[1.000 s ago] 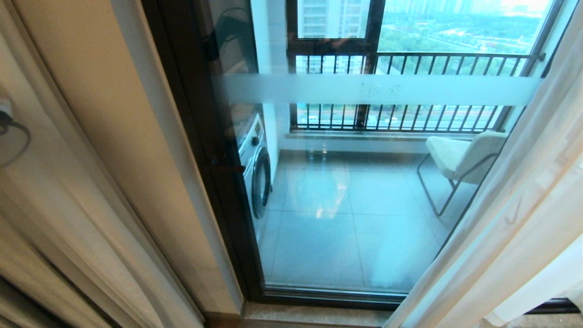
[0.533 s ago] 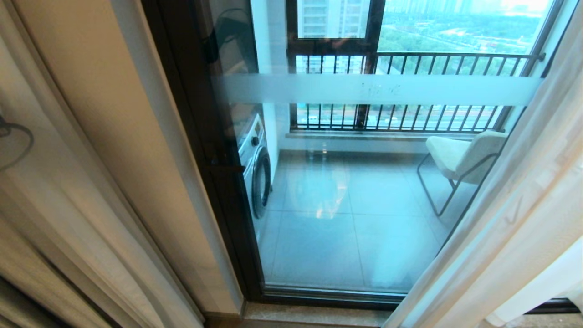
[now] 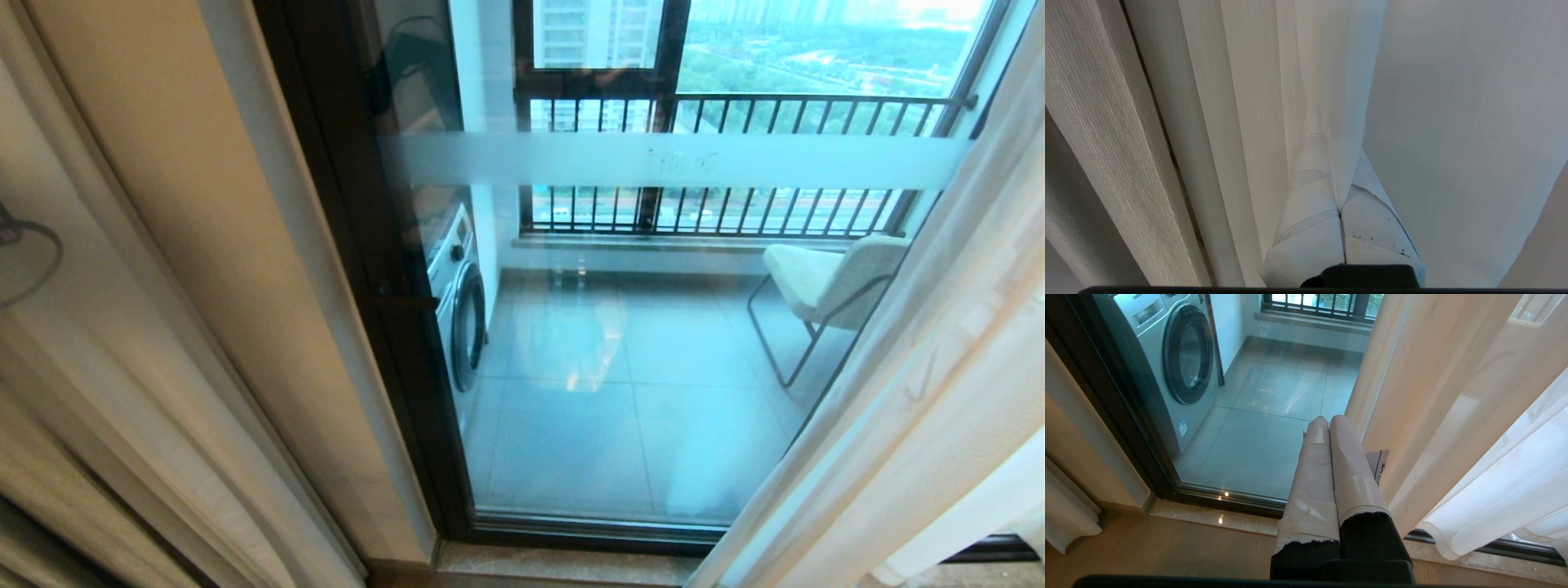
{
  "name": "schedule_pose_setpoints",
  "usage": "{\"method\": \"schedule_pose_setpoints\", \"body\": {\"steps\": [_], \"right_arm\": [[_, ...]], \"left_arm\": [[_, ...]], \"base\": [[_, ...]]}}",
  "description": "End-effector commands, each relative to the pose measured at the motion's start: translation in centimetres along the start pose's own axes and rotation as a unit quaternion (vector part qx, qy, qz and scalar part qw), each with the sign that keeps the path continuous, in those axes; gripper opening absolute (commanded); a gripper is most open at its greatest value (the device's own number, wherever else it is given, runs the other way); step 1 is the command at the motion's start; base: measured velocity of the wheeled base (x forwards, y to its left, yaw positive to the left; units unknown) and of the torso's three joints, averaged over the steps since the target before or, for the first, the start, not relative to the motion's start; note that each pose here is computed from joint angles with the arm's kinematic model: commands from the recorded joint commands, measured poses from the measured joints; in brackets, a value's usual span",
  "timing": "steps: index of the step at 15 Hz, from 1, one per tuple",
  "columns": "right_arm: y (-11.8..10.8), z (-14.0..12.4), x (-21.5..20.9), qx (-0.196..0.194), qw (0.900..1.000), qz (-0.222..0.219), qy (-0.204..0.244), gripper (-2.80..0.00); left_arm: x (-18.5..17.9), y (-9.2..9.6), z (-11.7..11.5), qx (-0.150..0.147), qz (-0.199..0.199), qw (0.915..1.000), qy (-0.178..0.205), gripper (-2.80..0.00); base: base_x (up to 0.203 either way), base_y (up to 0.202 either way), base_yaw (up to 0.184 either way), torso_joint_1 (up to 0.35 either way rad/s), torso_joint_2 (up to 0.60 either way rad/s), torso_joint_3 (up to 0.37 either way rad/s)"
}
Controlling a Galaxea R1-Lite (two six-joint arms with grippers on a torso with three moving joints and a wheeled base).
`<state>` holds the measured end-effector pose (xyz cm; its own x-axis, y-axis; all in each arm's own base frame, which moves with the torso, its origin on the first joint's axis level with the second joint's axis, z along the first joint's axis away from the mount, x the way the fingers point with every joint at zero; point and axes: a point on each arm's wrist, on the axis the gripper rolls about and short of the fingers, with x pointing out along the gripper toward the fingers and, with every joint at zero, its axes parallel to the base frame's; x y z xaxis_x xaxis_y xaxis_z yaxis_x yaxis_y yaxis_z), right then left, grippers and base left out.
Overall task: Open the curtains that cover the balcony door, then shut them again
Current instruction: Close the inner curtains on both sides
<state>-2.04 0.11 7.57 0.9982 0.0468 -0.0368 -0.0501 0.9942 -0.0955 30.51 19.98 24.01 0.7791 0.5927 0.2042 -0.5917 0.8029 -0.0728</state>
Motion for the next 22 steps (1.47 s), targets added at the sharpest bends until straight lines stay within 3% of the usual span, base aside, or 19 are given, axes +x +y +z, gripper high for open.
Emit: {"method": "schedule_pose_setpoints", "body": {"steps": [1,6,11,18,22], "right_arm": [[0.0,0.0,0.0,0.000,1.000,0.000,0.000,-2.80],[0.0,0.0,0.0,0.000,1.000,0.000,-0.002,-2.80],[0.0,0.0,-0.1,-0.001,1.000,0.000,-0.006,-2.80],[0.0,-0.1,-0.2,-0.001,1.000,-0.001,-0.016,-2.80],[0.0,-0.1,-0.2,-0.001,1.000,-0.001,-0.016,-2.80]], "left_arm": [[-0.2,0.0,0.4,-0.001,0.000,0.9999,-0.013,-2.80],[-1.2,-0.4,1.7,-0.004,-0.006,0.9995,-0.030,-2.80],[-3.0,-2.1,3.8,-0.015,-0.035,0.9980,-0.051,-2.80],[-6.0,-3.7,6.4,-0.050,-0.115,0.9894,-0.073,-2.80],[-8.6,-5.3,7.1,-0.072,-0.179,0.9789,-0.068,-2.80]], "base": [[0.000,0.000,0.000,0.000,0.00,0.000],[0.000,0.000,0.000,0.000,0.00,0.000],[0.000,0.000,0.000,0.000,0.00,0.000],[0.000,0.000,0.000,0.000,0.00,0.000],[0.000,0.000,0.000,0.000,0.00,0.000]]}}
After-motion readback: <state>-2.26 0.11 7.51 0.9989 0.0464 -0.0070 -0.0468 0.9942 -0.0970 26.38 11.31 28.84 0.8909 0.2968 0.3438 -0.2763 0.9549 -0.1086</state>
